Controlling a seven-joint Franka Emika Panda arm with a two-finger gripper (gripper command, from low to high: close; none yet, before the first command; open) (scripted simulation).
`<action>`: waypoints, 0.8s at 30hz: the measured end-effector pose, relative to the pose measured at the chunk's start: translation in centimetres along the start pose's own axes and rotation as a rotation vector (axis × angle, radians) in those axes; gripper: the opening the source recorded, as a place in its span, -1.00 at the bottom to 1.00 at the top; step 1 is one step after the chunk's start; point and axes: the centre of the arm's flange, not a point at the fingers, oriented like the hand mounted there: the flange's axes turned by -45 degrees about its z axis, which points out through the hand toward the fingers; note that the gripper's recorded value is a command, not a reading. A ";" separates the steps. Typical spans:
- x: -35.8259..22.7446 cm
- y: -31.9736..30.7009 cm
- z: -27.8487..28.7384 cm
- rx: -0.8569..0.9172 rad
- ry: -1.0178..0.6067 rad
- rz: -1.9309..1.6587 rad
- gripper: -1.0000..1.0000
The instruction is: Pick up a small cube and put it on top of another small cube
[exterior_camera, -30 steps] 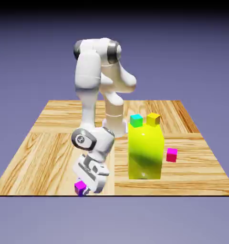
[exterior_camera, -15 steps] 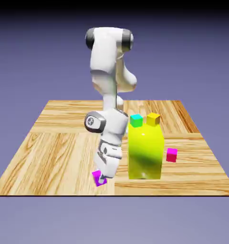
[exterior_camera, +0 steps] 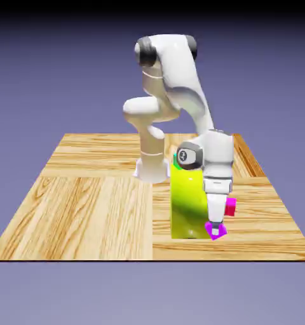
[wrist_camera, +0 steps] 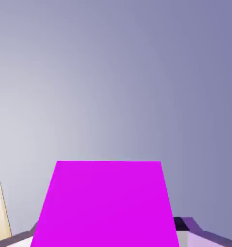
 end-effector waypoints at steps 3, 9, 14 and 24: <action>2.5 -3.9 -0.1 0.061 -0.033 -0.091 -1.00; 6.3 -11.7 -1.1 0.148 -0.112 -0.284 -1.00; 8.2 -18.0 -2.6 0.182 -0.190 -0.452 -1.00; 9.1 -29.2 -6.3 0.141 -0.373 -0.784 -1.00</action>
